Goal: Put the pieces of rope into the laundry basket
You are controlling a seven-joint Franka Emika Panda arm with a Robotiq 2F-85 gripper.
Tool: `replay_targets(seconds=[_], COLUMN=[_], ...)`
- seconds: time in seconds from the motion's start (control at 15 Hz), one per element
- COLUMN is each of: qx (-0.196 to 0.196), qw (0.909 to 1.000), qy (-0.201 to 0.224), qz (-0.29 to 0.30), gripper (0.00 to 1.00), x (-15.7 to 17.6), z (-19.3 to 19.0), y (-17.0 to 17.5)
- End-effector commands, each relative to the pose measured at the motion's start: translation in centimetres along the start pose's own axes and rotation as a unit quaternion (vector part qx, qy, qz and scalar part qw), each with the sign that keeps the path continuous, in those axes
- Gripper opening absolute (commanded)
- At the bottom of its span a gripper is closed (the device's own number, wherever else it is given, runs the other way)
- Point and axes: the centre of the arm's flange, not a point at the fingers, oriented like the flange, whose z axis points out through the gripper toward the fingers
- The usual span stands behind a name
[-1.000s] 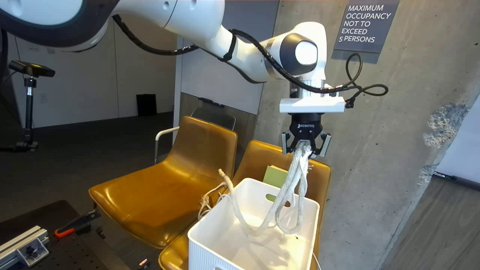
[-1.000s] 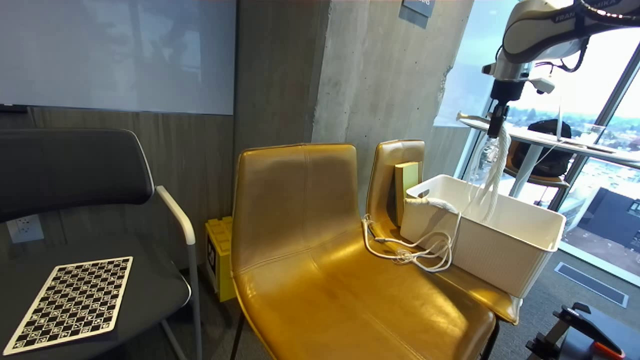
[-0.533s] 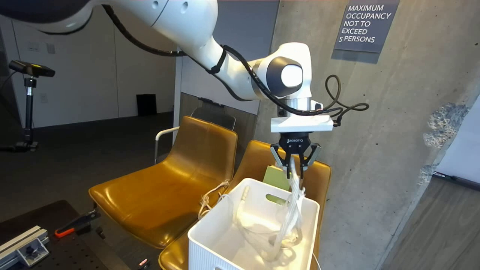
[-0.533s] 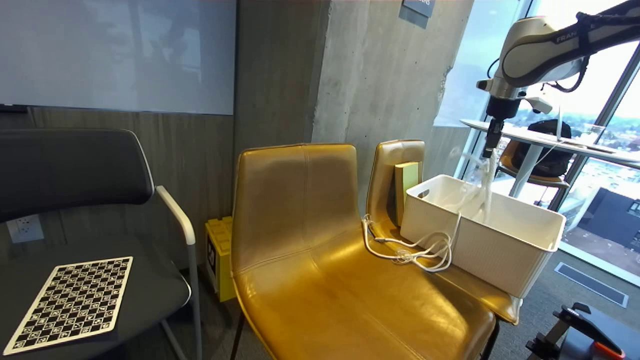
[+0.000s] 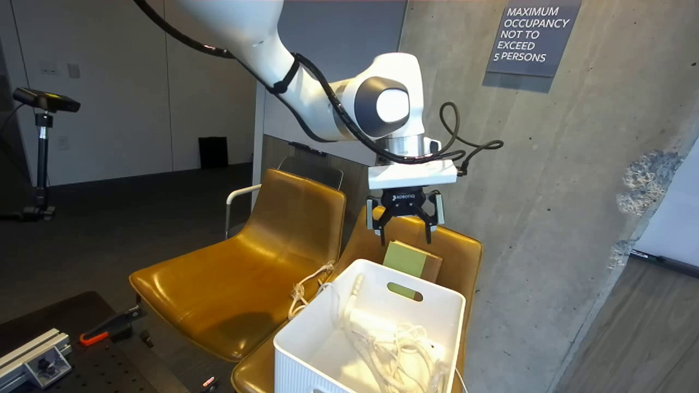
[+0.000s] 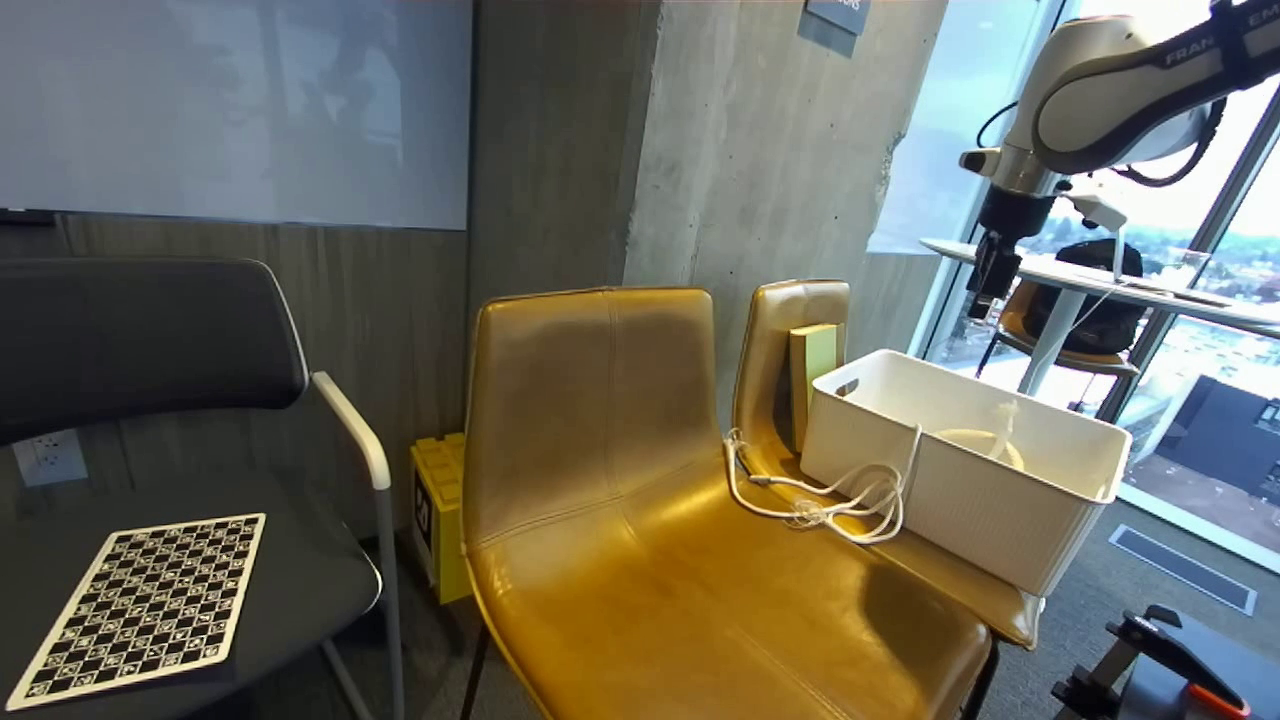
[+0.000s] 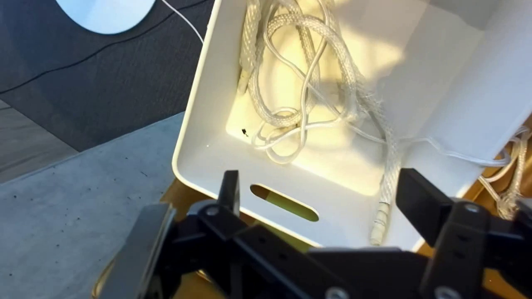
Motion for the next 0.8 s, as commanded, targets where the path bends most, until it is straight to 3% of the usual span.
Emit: replay_targets(seconds=[0.0, 0.33, 0.53, 0.73], qx=[-0.017, -0.024, -0.026, -0.037], qw=[0.9951, 0.9739, 0.9537, 0.928], qy=[0.074, 0.149, 0.168, 0.168], qz=[-0.064, -0.17, -0.248, -0.331], gripper=[1.0, 1.0, 1.0, 1.0], x=[-2.2, -1.0, 0.1, 2.1], z=[-3.1, -5.0, -5.8, -6.2], y=[-6.5, -14.0, -18.9, -23.5])
